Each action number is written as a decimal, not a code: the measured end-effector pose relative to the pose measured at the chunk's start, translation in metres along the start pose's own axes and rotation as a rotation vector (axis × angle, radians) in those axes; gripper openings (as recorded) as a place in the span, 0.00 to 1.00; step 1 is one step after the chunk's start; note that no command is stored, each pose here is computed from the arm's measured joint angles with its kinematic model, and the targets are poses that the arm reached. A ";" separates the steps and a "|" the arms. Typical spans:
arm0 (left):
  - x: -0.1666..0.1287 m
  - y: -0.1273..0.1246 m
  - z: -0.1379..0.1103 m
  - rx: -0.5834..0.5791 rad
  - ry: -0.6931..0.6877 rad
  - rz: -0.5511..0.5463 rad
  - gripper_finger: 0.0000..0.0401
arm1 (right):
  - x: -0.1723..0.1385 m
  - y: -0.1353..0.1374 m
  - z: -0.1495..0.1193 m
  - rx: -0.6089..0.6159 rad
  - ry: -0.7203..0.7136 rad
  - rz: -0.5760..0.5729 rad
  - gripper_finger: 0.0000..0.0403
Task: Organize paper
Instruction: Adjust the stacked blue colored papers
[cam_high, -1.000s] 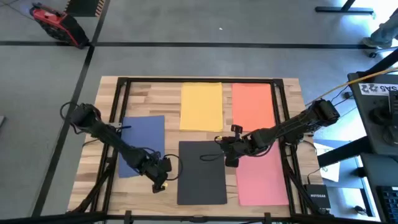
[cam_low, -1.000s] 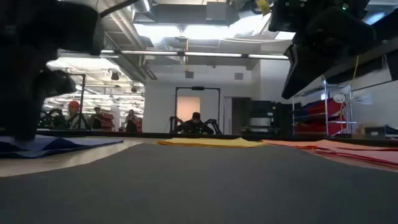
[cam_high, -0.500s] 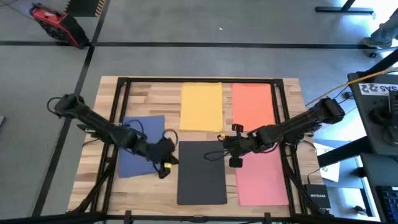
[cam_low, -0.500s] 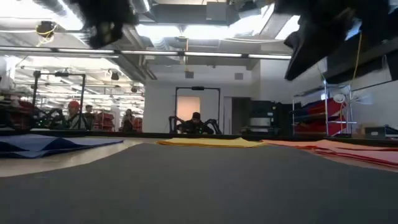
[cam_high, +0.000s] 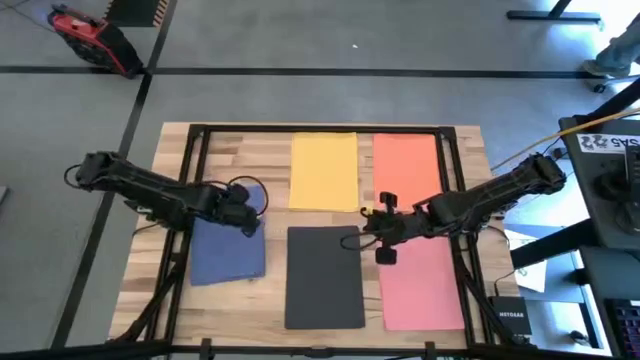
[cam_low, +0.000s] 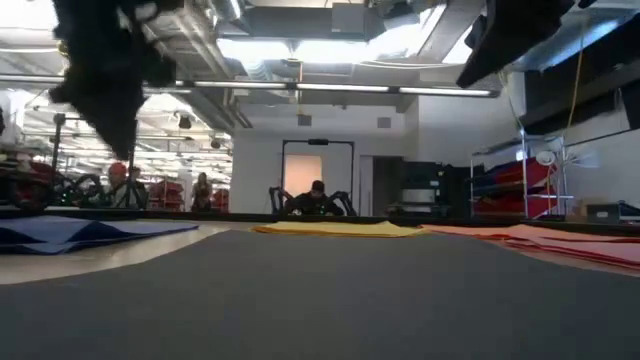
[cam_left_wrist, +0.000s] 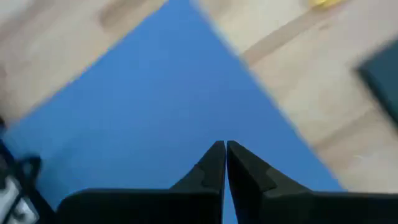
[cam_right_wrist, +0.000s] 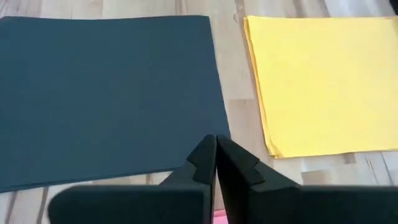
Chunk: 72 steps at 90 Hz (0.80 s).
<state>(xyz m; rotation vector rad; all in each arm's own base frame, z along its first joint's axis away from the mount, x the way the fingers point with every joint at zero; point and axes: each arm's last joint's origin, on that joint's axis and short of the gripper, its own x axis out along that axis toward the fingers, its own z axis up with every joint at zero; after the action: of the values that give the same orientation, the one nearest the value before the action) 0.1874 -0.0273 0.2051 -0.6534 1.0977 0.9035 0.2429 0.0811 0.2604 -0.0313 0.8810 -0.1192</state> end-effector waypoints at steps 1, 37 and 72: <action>0.003 0.001 -0.001 -0.013 0.010 0.001 0.00 | 0.000 0.000 0.000 0.000 -0.001 -0.003 0.00; 0.054 0.016 -0.027 -0.189 0.072 -0.047 0.00 | 0.000 -0.001 -0.001 -0.002 0.003 -0.023 0.00; 0.063 0.014 -0.029 -0.160 0.054 -0.121 0.00 | 0.000 -0.001 -0.001 -0.002 0.005 -0.024 0.00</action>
<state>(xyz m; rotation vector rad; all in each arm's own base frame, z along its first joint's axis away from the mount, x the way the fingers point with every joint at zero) 0.1729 -0.0267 0.1360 -0.8713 1.0286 0.8787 0.2421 0.0802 0.2598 -0.0436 0.8859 -0.1406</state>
